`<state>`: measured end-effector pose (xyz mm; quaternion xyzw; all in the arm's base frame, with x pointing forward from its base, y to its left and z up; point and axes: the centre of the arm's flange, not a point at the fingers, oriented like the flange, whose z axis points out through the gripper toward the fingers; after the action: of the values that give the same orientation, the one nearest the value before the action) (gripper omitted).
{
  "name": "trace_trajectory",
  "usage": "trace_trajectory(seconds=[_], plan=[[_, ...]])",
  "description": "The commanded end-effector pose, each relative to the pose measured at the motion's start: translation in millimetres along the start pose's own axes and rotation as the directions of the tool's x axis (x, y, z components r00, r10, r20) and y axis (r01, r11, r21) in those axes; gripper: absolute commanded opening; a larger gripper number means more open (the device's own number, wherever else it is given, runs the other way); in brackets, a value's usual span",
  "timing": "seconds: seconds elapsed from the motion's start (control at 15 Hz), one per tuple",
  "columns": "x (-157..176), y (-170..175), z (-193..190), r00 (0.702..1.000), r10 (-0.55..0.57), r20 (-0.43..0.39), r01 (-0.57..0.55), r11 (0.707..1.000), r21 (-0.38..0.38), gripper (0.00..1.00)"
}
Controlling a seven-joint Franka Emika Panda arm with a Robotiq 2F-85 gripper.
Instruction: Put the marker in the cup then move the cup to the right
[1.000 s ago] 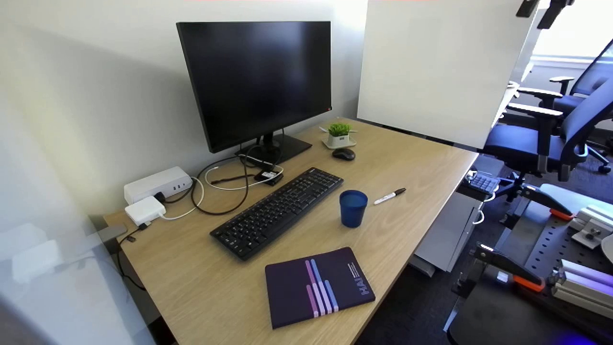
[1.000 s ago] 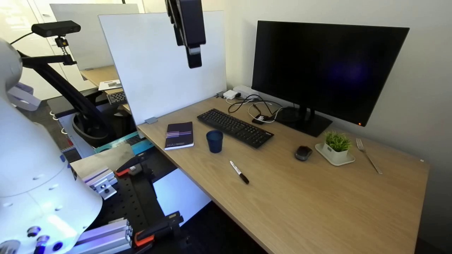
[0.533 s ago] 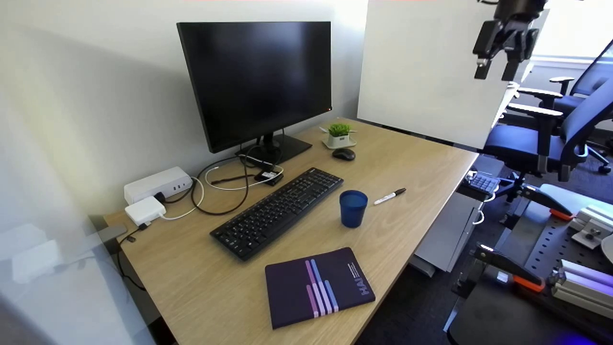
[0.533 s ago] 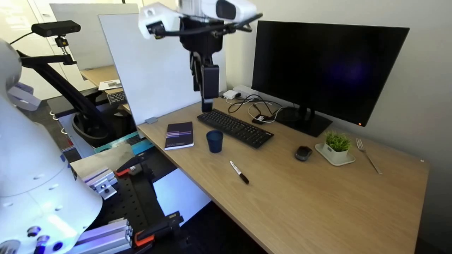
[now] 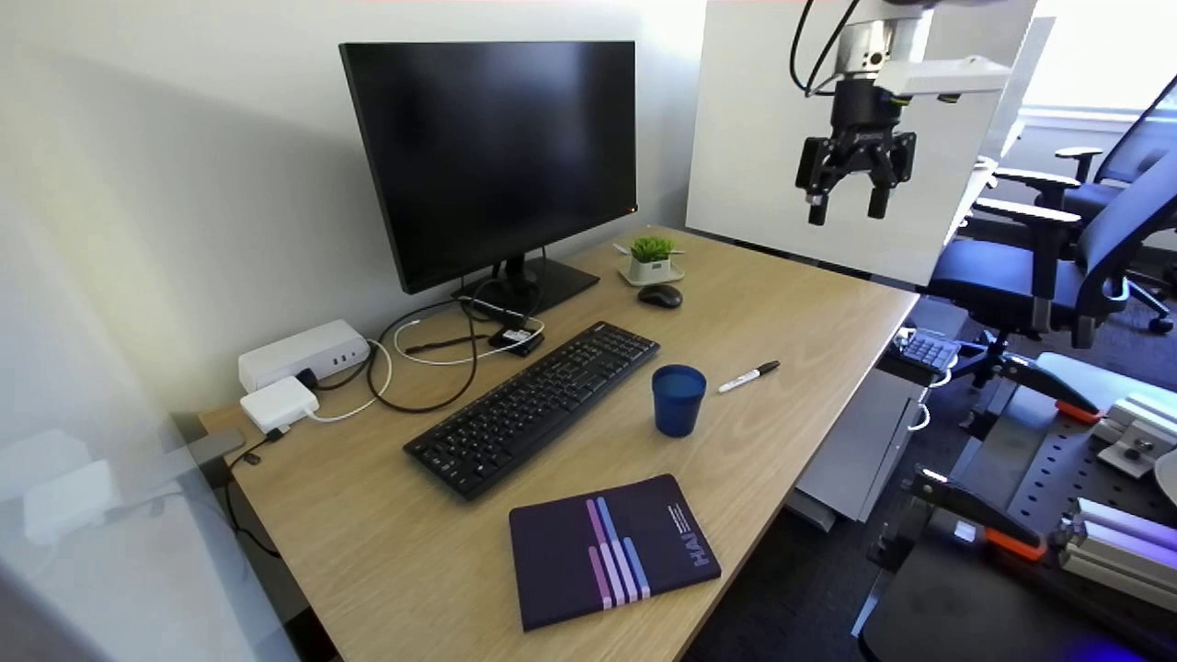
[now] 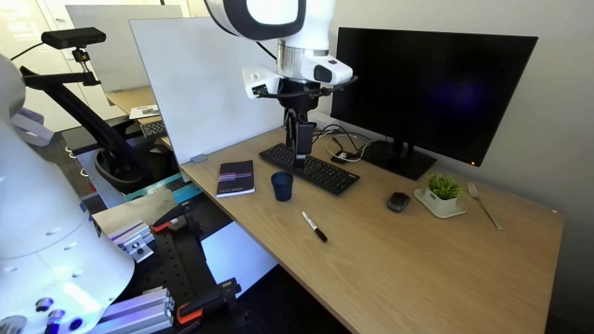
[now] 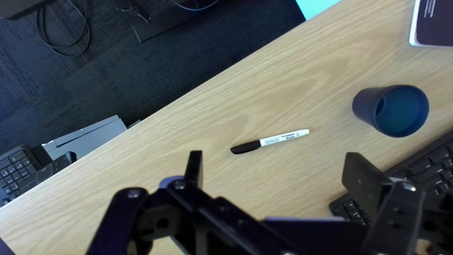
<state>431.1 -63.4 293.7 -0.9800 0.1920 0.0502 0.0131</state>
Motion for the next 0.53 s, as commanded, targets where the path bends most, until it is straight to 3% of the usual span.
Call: trace_trajectory(seconds=[0.0, 0.2, 0.47], plan=[[46.7, -8.0, 23.3, 0.99, 0.138, 0.021, -0.137, 0.99, -0.023, 1.0], [68.8, -4.8, 47.3, 0.964, 0.261, 0.05, -0.259, 0.965, -0.033, 1.0], [67.3, -18.9, 78.3, 0.918, 0.385, 0.098, -0.382, 0.923, -0.048, 1.0]])
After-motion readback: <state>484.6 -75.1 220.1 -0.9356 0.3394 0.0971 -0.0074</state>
